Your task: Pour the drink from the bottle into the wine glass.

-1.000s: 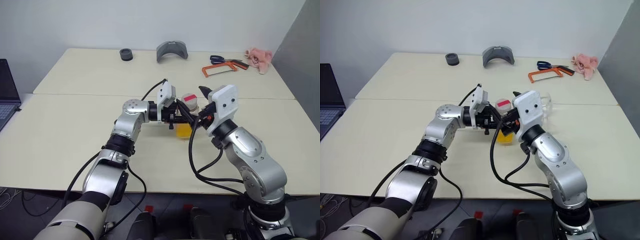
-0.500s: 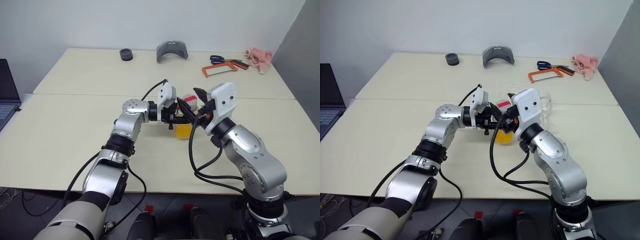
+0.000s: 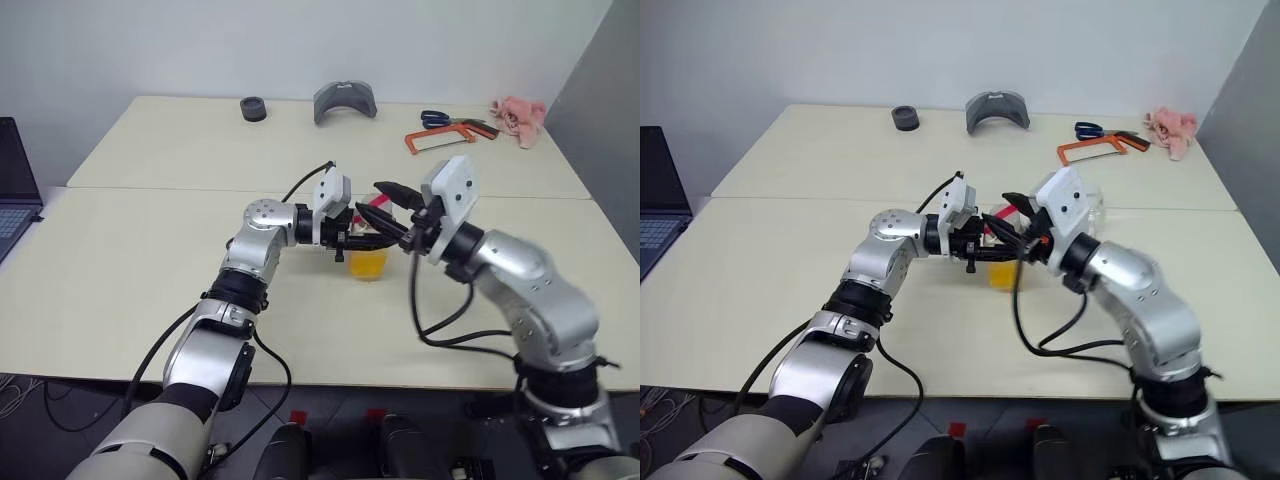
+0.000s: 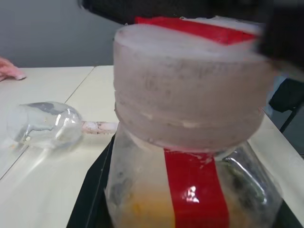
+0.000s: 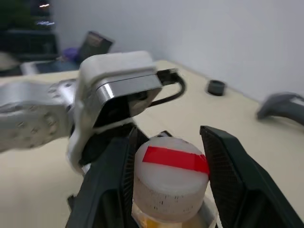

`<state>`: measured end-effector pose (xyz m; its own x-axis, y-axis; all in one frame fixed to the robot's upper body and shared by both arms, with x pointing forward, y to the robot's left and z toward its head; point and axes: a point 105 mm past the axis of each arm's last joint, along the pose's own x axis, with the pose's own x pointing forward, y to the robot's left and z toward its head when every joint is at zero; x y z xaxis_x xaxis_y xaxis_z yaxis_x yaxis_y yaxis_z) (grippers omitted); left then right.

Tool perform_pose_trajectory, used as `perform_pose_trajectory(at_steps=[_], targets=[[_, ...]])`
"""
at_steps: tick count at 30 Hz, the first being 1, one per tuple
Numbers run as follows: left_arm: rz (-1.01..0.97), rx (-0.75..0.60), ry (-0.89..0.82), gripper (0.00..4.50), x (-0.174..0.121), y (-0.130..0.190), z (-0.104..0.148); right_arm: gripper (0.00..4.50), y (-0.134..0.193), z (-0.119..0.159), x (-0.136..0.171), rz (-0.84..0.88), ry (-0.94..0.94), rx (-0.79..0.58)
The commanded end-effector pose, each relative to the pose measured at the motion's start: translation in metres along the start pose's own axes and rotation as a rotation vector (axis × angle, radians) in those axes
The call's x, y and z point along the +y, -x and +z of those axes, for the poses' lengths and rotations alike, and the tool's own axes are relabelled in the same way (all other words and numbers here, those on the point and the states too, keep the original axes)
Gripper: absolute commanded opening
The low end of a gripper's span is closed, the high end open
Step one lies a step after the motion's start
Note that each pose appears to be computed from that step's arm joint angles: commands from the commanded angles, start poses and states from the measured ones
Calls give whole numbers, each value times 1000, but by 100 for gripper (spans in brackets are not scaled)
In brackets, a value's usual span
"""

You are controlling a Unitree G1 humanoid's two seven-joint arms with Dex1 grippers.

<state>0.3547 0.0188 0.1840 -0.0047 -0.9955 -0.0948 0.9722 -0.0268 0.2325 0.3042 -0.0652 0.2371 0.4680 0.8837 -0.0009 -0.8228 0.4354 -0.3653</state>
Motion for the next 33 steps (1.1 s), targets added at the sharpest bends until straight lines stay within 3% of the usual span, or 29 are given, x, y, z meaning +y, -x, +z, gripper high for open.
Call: perform_pose_trajectory(at_steps=[1,4,6,9,14,19,23,27,33], targets=[[-25,-48,-74,170,1,0,28,179,7,-5,20,399,71,57],[-27,-45,-80,169,1,2,30,178,8,0,14,490,54,80],[-19,-48,-81,169,2,2,30,131,9,0,16,521,27,96],[-3,-57,-78,169,4,2,31,138,11,-4,10,457,32,119],[14,-72,-65,168,4,1,28,297,27,20,-17,206,6,8],[20,-75,-56,167,3,1,26,450,46,48,13,150,-98,-140],[21,-71,-53,167,5,1,26,450,49,44,29,35,-142,-159],[12,-64,-54,167,6,0,26,450,32,33,21,-249,-130,-155],[-13,-63,-57,167,5,-4,26,450,22,30,11,-375,-115,-151]])
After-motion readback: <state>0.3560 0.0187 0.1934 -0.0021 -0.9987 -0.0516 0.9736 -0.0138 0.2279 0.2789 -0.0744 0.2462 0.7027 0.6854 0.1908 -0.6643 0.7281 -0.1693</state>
